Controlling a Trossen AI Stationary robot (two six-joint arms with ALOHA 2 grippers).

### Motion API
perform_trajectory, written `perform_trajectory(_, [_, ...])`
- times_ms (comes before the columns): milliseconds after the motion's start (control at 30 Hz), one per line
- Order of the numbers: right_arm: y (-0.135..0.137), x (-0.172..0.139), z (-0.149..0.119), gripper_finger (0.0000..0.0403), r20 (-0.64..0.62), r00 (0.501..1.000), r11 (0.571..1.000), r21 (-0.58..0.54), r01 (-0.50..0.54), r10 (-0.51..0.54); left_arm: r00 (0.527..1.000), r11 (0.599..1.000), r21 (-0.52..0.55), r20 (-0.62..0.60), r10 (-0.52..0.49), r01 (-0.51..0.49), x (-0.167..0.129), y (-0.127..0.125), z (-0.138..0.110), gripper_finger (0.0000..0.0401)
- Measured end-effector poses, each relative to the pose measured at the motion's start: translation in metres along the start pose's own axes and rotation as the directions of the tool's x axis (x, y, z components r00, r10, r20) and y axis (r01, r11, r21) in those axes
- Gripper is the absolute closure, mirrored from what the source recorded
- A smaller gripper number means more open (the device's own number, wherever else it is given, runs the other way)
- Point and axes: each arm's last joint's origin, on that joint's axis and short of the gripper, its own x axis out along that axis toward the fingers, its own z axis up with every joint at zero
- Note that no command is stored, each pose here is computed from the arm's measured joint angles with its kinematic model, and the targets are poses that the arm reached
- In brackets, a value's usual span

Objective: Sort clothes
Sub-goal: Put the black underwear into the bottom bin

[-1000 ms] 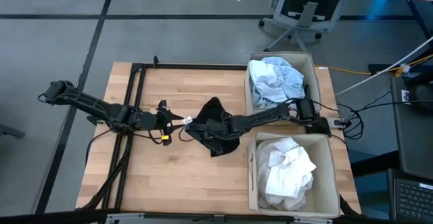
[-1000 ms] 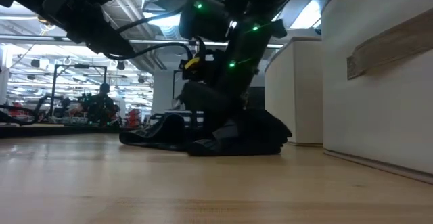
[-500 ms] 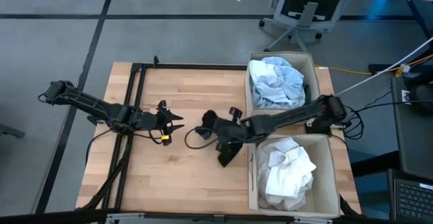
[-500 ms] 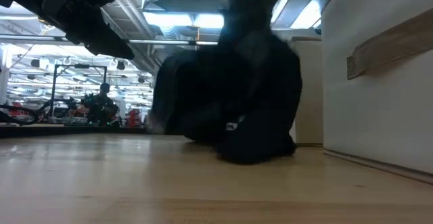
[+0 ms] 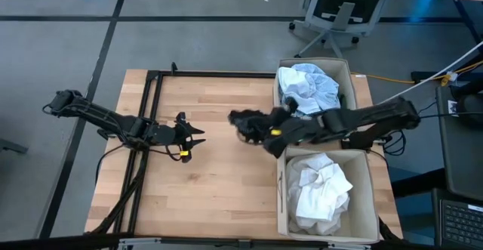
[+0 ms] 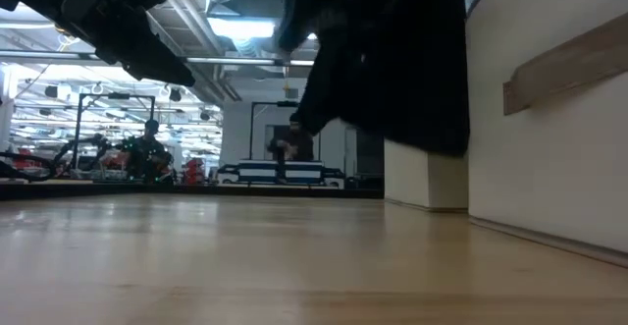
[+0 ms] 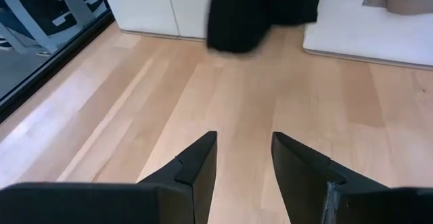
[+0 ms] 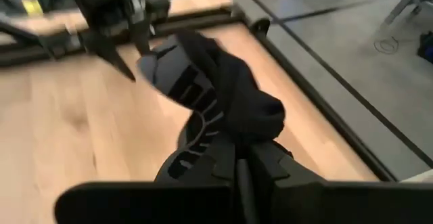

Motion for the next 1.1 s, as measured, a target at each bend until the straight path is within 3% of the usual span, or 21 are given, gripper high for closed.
perform_trajectory(333, [-0.038,-0.075,0.017,0.0392,0.178,0.983,0.993,0.097,-0.065,0.047,1.0,1.0,0.002,-0.002,0.0,0.0,0.0,0.0,0.0,0.027])
perform_trajectory(533, [-0.056,-0.127,0.016,0.0391,0.294,0.95,0.976,0.151,-0.155,0.106,1.0,1.0,0.005,-0.002,0.001,-0.001,0.0,0.0,0.0,0.027])
perform_trajectory(867, [-0.056,-0.183,0.0,0.0391,0.353,0.878,0.893,0.193,-0.406,0.322,1.0,1.0,0.002,-0.002,0.001,-0.001,0.0,0.0,0.0,0.027])
perform_trajectory(1100, [-0.041,-0.204,-0.022,0.0389,0.257,0.839,0.806,0.25,-0.536,0.479,1.0,1.0,0.002,-0.002,0.0,0.0,0.0,0.0,0.0,0.027])
